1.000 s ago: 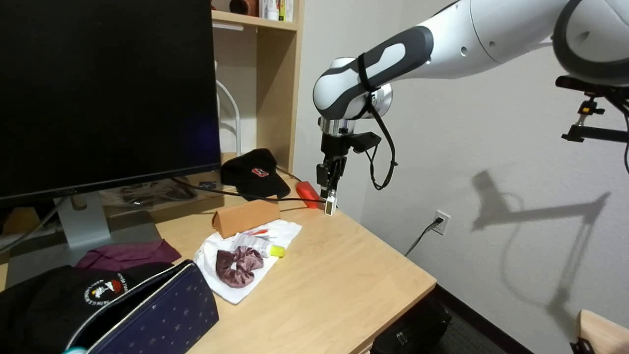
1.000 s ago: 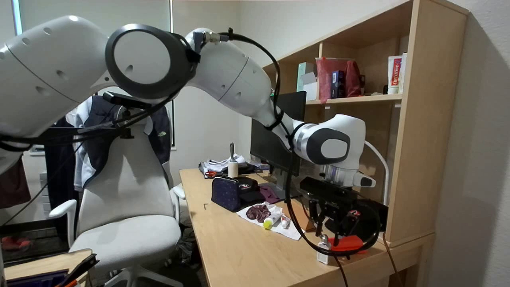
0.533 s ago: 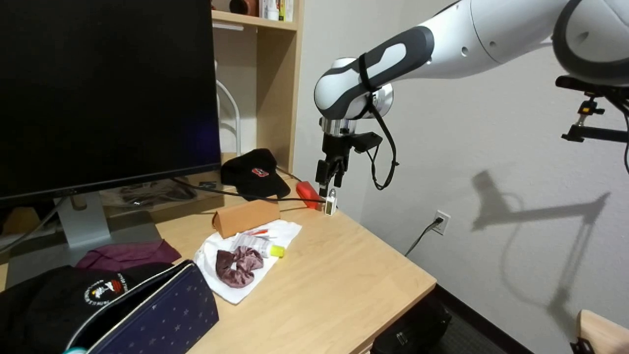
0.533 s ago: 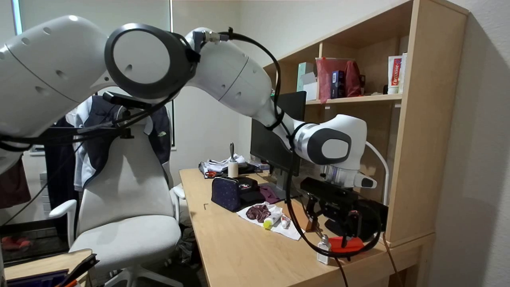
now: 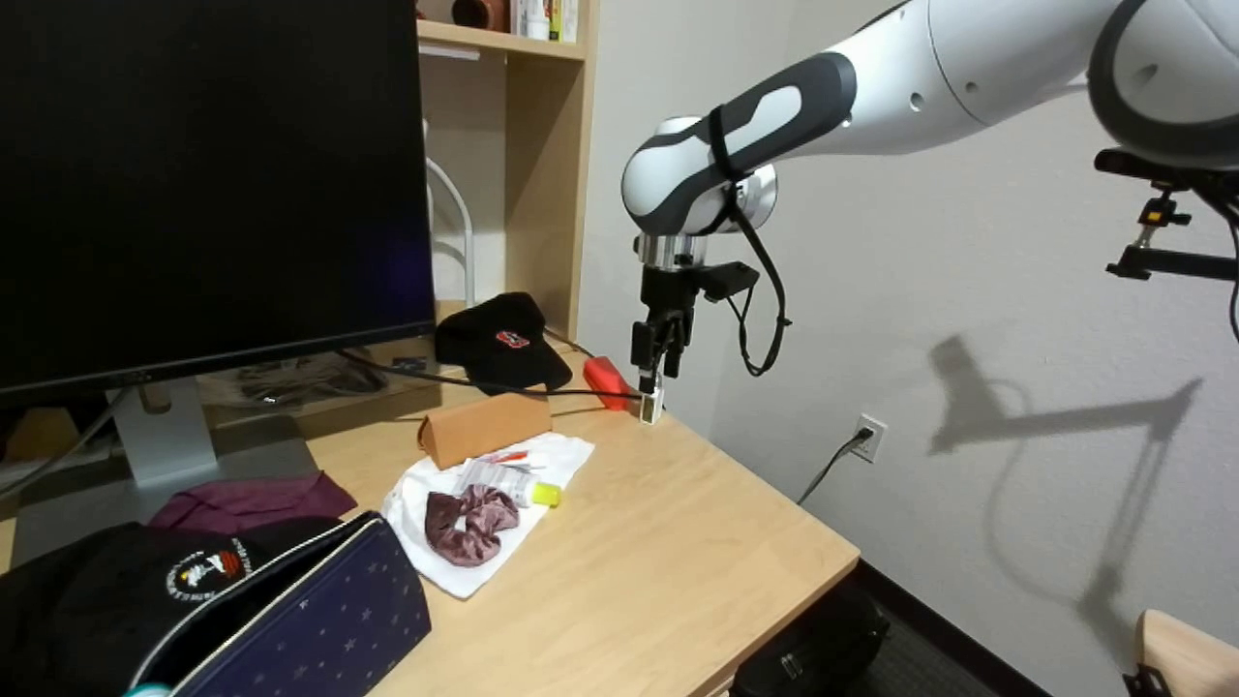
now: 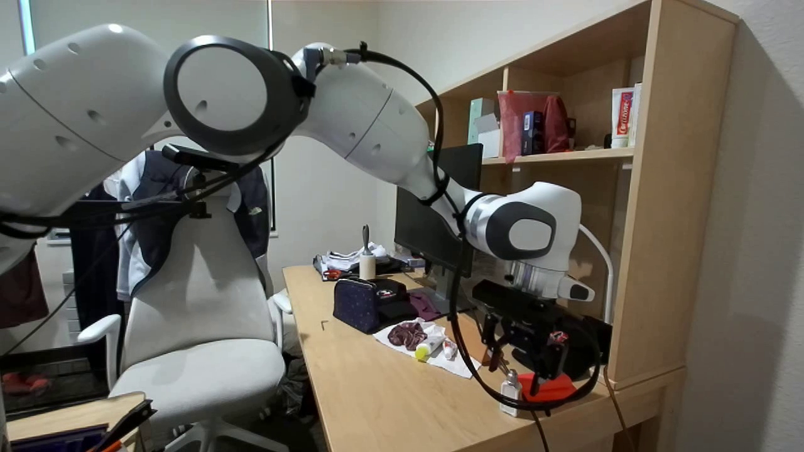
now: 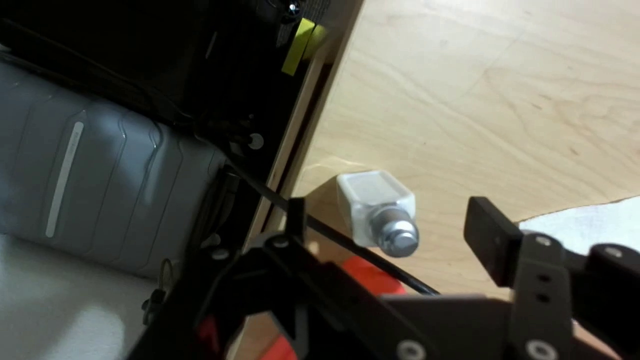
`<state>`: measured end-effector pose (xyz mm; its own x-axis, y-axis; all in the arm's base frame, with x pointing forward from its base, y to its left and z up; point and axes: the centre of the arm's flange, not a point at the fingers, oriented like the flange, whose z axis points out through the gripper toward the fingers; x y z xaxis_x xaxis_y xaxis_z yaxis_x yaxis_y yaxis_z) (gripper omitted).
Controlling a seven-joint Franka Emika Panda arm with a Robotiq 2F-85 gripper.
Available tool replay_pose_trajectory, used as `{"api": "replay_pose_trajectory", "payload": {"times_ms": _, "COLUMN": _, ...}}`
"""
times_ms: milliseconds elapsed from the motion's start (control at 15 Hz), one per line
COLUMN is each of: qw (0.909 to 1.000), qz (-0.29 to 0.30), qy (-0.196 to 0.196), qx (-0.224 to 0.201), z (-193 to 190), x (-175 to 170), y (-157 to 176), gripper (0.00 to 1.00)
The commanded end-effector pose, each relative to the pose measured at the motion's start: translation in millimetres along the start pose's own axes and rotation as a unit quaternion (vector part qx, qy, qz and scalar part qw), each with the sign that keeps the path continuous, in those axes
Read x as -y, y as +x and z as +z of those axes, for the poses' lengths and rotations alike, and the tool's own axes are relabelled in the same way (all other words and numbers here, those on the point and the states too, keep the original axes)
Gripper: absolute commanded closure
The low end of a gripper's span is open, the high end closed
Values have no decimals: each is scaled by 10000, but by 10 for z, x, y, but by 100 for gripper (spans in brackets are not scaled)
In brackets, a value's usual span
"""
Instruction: Move the white bottle on the right side of the desk to the left
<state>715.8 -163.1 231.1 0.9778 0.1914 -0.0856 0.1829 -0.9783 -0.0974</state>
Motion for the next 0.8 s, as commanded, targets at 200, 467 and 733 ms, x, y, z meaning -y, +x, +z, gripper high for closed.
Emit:
{"api": "replay_pose_trajectory", "payload": {"times_ms": 200, "qw": 9998, "qz": 109, "qy": -22, "qx": 156, "z": -30, "x": 12, "y": -70, "gripper": 69}}
{"api": "replay_pose_trajectory", "payload": {"times_ms": 467, "qw": 9999, "qz": 78, "qy": -31, "qx": 150, "z": -50, "x": 26, "y": -57, "gripper": 89}}
{"api": "replay_pose_trajectory", "payload": {"times_ms": 733, "qw": 9999, "qz": 45, "qy": -37, "qx": 145, "z": -73, "x": 46, "y": -43, "gripper": 88}}
